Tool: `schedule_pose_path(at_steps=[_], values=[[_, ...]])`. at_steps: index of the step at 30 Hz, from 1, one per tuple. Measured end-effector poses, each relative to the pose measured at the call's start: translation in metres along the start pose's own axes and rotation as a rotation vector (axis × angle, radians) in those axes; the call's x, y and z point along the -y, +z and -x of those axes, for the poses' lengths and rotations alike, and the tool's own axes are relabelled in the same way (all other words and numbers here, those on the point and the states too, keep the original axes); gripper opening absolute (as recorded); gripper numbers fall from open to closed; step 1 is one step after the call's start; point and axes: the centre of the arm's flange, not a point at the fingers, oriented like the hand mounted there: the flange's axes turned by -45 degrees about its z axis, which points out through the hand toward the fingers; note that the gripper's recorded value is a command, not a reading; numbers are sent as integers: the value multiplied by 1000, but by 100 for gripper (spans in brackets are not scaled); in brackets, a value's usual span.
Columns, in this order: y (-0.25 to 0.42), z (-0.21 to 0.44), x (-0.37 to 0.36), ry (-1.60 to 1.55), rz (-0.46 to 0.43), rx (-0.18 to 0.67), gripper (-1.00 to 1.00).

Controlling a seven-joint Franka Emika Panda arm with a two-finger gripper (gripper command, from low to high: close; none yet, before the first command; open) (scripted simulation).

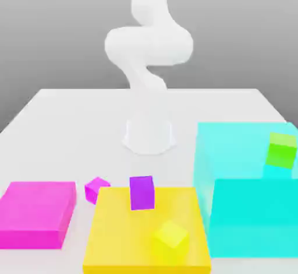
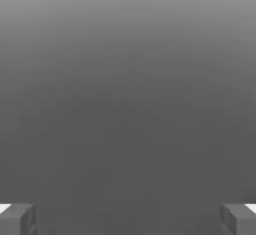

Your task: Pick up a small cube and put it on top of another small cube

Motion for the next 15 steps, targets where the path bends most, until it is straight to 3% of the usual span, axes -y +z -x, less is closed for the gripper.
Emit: schedule_pose_path(at_steps=[15], values=[[188,102,-84,794,222,231,0]])
